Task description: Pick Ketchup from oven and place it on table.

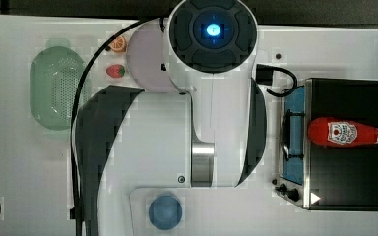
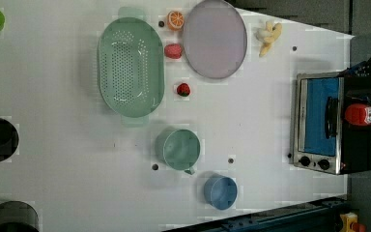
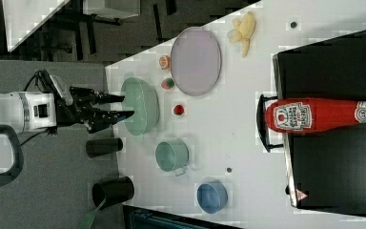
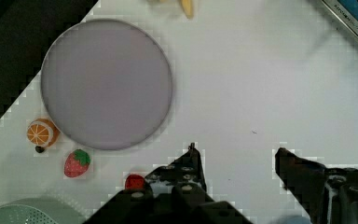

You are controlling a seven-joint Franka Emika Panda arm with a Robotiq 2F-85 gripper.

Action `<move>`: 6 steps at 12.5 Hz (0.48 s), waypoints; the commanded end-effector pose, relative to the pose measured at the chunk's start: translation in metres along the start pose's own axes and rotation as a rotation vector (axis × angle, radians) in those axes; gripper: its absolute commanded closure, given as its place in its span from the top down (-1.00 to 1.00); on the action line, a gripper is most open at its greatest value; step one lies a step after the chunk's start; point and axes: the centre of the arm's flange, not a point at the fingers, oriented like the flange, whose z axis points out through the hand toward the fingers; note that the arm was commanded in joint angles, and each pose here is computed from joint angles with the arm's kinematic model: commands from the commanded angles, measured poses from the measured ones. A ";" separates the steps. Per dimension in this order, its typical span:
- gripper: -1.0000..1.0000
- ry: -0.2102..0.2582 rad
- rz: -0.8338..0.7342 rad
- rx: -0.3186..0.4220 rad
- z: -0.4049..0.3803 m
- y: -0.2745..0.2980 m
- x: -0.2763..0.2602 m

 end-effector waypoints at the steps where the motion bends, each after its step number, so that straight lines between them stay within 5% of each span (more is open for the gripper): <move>1: 0.50 -0.048 0.073 -0.025 -0.088 0.133 -0.066; 3: 0.96 -0.048 0.074 -0.025 -0.087 0.133 -0.066; 6: 1.00 -0.027 0.104 0.008 -0.087 0.139 -0.049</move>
